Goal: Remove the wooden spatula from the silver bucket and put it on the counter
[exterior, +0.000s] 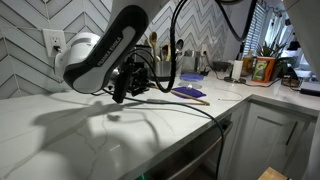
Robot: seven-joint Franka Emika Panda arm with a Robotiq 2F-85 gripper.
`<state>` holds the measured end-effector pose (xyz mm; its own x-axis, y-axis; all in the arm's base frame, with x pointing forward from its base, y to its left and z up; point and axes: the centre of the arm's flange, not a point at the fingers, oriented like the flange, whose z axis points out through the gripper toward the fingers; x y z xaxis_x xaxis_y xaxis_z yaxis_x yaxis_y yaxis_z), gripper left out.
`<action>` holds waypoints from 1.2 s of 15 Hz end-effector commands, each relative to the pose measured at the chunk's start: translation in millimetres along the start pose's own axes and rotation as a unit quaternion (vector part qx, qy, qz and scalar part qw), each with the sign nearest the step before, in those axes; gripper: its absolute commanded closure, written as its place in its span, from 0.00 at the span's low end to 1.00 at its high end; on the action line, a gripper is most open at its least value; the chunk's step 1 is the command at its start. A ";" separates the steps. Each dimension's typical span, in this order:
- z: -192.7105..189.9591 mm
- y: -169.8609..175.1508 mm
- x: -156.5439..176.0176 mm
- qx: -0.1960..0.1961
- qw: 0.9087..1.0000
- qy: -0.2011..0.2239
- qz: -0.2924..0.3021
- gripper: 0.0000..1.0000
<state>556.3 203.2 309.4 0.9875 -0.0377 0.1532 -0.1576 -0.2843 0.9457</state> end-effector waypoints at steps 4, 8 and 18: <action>2.1 -11.4 3.3 -0.006 1.000 0.017 0.010 0.48; 3.5 -13.6 2.4 0.007 1.000 0.015 0.010 0.17; 30.0 -16.8 7.9 0.092 0.993 -0.002 0.071 0.00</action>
<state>573.6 192.8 292.2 0.9682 -0.0483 0.2453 -0.2444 -0.3903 0.8877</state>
